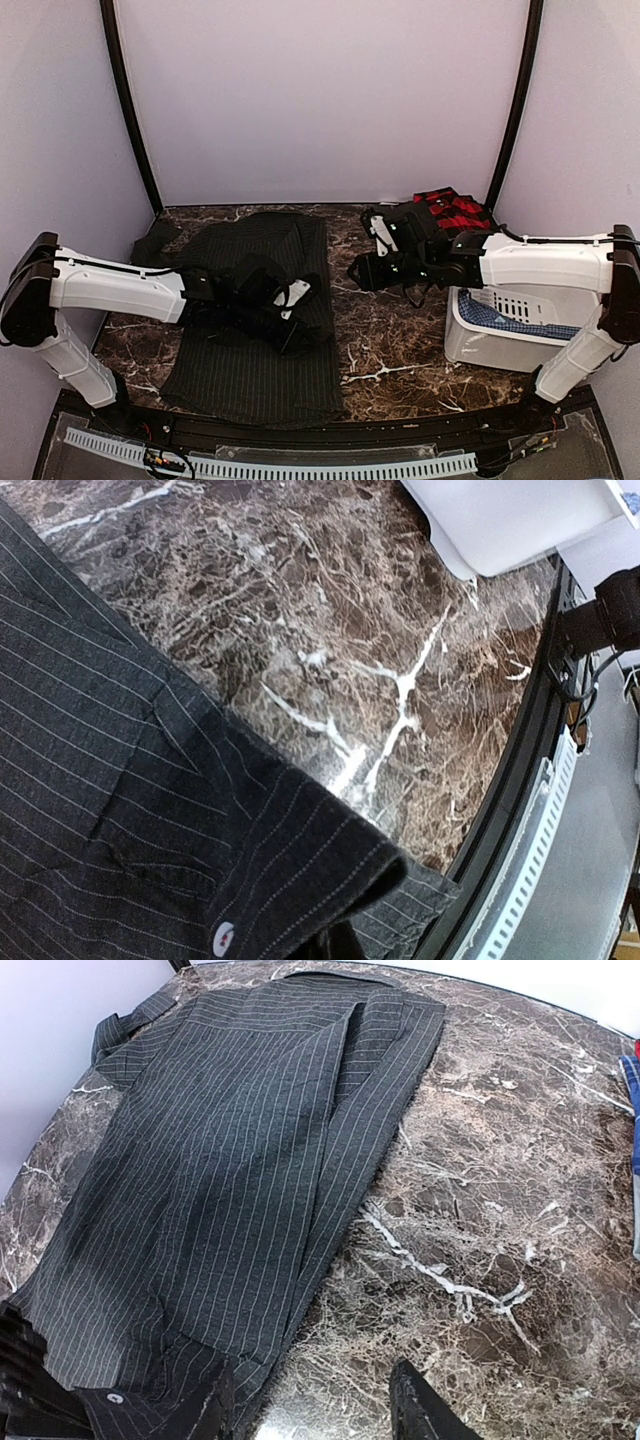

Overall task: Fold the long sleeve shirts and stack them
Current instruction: Fold the sleeve of the 1/3-folded shirt.

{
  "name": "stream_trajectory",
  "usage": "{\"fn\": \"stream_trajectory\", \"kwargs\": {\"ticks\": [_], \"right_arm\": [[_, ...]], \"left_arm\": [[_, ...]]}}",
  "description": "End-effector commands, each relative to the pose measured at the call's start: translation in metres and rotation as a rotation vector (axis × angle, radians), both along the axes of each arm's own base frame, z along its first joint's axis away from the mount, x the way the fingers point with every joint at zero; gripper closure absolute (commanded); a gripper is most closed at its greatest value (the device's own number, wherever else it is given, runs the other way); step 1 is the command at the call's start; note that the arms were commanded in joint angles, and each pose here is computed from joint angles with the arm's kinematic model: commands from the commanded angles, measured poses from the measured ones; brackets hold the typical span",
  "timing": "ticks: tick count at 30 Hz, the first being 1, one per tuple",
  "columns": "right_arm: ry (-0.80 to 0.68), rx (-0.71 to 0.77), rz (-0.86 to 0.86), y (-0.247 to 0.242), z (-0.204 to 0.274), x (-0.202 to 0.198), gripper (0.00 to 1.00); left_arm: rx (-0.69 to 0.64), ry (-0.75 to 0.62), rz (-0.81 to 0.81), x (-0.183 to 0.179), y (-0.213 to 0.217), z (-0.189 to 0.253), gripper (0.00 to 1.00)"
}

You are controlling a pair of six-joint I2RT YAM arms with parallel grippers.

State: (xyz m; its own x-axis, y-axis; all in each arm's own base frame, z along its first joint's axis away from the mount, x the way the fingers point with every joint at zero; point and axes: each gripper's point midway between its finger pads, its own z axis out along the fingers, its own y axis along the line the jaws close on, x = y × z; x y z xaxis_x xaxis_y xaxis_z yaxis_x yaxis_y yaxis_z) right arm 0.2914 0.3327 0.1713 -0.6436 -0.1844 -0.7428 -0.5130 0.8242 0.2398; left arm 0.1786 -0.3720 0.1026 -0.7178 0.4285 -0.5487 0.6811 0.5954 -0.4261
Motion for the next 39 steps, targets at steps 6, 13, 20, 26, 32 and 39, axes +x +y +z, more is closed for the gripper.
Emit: {"fn": "stream_trajectory", "kwargs": {"ticks": [6,13,20,26,32,39], "right_arm": [[-0.011,0.049,0.011,0.007,0.007,0.002,0.5],[-0.005,0.044,0.013,0.006,0.005,0.0,0.5],[0.005,0.037,0.02,0.004,0.0,-0.003,0.5],[0.023,0.05,0.038,0.009,-0.003,-0.005,0.5],[0.043,0.061,0.053,0.013,-0.007,-0.008,0.49],[0.114,0.124,0.131,0.038,-0.012,-0.018,0.52]], "left_arm": [[0.11,0.078,-0.13,-0.034,0.005,-0.014,0.95],[0.08,0.126,-0.135,-0.035,-0.009,-0.015,0.66],[0.038,0.067,-0.088,-0.025,-0.009,0.003,0.45],[-0.081,0.052,-0.132,-0.034,-0.014,0.034,0.41],[-0.109,0.015,-0.106,-0.03,-0.006,0.047,0.4],[-0.114,-0.085,0.302,0.053,0.049,0.063,0.41]]}}
